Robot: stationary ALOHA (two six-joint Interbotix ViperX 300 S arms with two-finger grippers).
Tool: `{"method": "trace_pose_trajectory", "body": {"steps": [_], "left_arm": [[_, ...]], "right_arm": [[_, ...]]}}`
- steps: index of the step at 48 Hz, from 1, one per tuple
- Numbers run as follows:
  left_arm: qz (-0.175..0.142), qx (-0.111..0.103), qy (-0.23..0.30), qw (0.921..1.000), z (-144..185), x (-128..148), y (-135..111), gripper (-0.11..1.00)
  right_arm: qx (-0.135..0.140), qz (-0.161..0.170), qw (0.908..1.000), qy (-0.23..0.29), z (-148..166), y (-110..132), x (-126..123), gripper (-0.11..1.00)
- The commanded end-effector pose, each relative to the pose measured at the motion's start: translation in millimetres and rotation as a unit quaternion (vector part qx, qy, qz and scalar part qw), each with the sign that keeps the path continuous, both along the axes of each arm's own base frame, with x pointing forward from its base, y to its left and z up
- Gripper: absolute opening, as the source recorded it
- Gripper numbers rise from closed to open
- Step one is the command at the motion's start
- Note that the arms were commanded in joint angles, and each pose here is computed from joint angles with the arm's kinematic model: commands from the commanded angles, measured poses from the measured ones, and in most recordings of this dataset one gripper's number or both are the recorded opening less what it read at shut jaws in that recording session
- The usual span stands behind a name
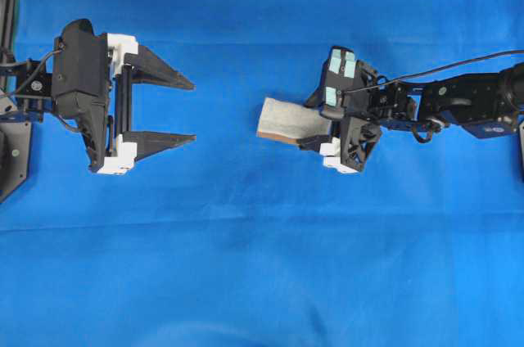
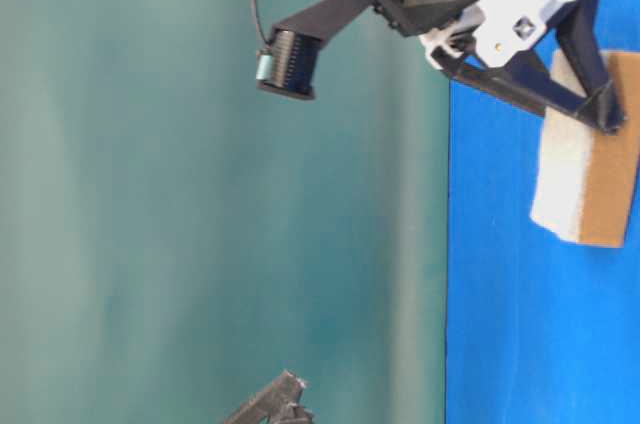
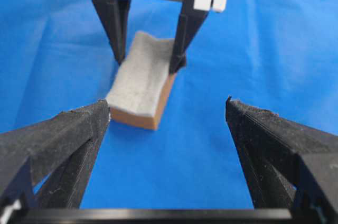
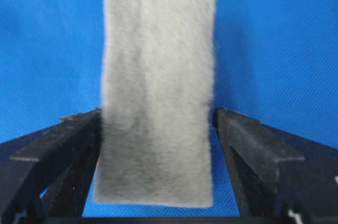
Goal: Hand over the sponge with the left arm and wipe it with the right arm.
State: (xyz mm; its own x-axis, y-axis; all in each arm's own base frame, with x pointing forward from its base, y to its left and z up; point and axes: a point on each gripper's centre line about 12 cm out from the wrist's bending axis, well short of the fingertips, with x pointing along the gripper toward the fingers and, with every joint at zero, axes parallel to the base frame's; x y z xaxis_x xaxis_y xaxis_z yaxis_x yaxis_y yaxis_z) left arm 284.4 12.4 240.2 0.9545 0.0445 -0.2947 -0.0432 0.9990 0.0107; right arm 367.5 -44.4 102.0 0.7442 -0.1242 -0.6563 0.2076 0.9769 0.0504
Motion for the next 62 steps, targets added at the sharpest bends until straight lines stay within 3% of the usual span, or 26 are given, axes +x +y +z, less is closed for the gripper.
{"method": "trace_pose_trajectory", "body": {"steps": [1,19,34,44,62], "left_arm": [[0.0,0.0,-0.01,0.9999,5.2,1.5,-0.4,0.88],[0.0,0.0,-0.009,1.0,5.0,1.5,-0.4,0.88],[0.0,-0.001,-0.009,1.0,5.0,1.5,-0.4,0.88],[0.0,-0.002,-0.009,1.0,5.0,1.5,-0.3,0.88],[0.0,-0.002,-0.011,0.9999,5.8,1.8,-0.3,0.88]], "right_arm": [[-0.006,0.004,0.9994,-0.034,24.1,0.6,5.2,0.74],[-0.018,0.027,0.9969,-0.072,80.4,5.4,-3.7,0.74],[-0.03,0.039,0.988,-0.147,147.3,12.3,-28.9,0.74],[-0.033,0.039,0.9858,-0.16,153.6,13.3,-41.5,0.74],[-0.034,0.038,0.9851,-0.164,154.3,13.0,-40.9,0.74]]}}
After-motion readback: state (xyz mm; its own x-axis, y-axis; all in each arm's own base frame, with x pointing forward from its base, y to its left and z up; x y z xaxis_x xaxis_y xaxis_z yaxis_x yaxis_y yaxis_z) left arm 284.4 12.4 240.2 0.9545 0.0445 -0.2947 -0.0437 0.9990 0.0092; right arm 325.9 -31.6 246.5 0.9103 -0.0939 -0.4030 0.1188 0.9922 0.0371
